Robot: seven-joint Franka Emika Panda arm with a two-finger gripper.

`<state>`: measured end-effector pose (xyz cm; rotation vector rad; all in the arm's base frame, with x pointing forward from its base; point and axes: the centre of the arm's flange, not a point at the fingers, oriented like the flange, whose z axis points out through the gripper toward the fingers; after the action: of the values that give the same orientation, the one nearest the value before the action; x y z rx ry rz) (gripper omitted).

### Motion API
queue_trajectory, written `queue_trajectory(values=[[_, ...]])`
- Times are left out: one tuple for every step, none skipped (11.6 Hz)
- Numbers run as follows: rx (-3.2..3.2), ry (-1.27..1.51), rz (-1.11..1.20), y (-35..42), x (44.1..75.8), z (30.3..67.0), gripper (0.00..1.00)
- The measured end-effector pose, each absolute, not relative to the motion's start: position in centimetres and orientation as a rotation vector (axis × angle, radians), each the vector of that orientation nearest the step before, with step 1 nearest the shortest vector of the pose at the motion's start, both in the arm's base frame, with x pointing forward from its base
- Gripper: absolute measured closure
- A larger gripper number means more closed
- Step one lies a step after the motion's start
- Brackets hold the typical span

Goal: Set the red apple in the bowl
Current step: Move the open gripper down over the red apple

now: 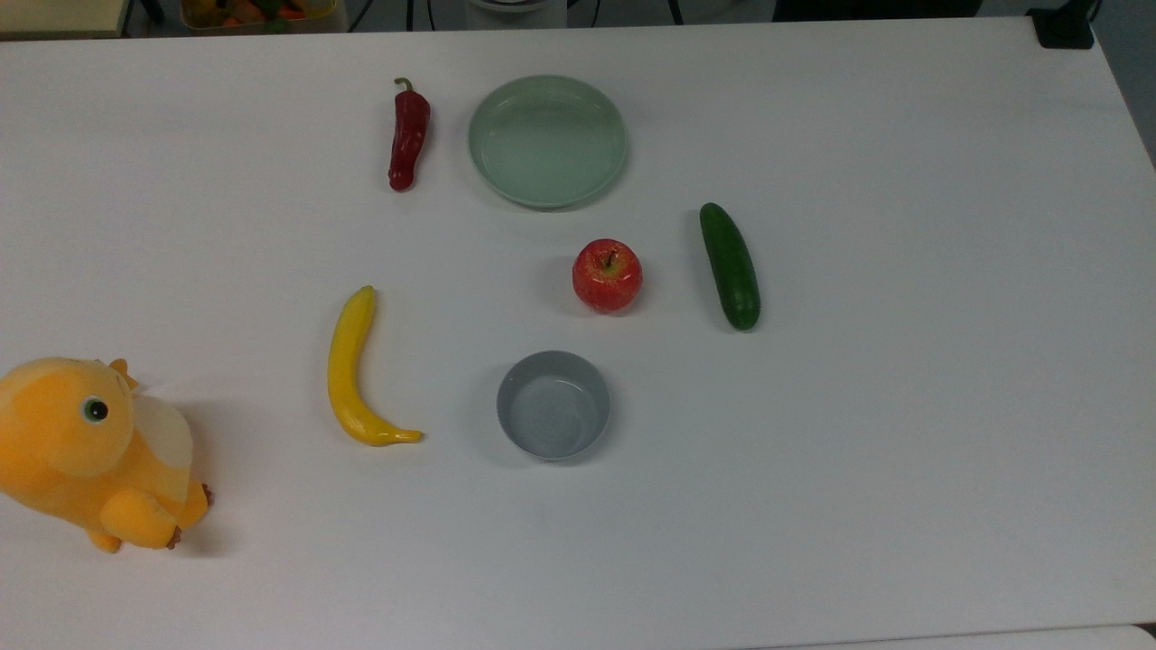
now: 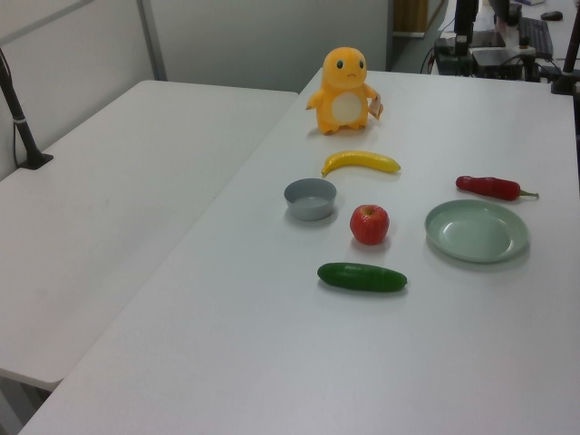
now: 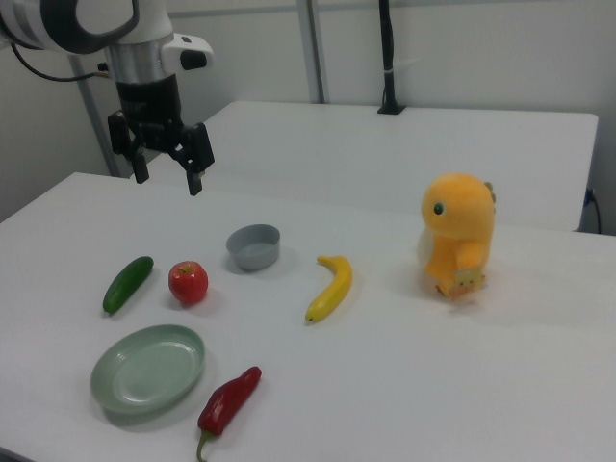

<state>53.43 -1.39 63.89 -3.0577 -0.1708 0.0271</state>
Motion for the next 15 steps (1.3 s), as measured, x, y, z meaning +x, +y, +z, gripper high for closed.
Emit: queue_trajectory(values=[[-3.058, -0.171, 0.027, -1.4, 53.4, 63.9, 0.00], [-3.058, -0.171, 0.027, -1.4, 53.4, 63.9, 0.00], [-3.058, -0.171, 0.028, -1.4, 53.4, 63.9, 0.00], [-3.058, -0.171, 0.029, -1.4, 53.4, 63.8, 0.00], [-3.058, -0.171, 0.030, -1.4, 53.5, 63.8, 0.00], [-3.058, -0.173, 0.025, -1.3, 53.6, 63.7, 0.00], [-3.059, -0.180, 0.008, -1.0, 53.9, 63.4, 0.00], [-3.059, -0.192, -0.016, -0.5, 54.3, 62.9, 0.00], [-3.059, -0.217, -0.050, 0.5, 55.1, 61.7, 0.00], [-3.057, -0.238, -0.077, 1.7, 55.8, 60.5, 0.00], [-3.056, -0.235, -0.096, 2.9, 56.6, 59.2, 0.00], [-3.056, -0.224, -0.109, 3.9, 57.4, 58.1, 0.00], [-3.054, -0.201, -0.121, 5.1, 58.1, 56.9, 0.00], [-3.053, -0.177, -0.132, 6.3, 58.9, 55.6, 0.00], [-3.051, -0.154, -0.141, 7.7, 59.7, 54.0, 0.00]])
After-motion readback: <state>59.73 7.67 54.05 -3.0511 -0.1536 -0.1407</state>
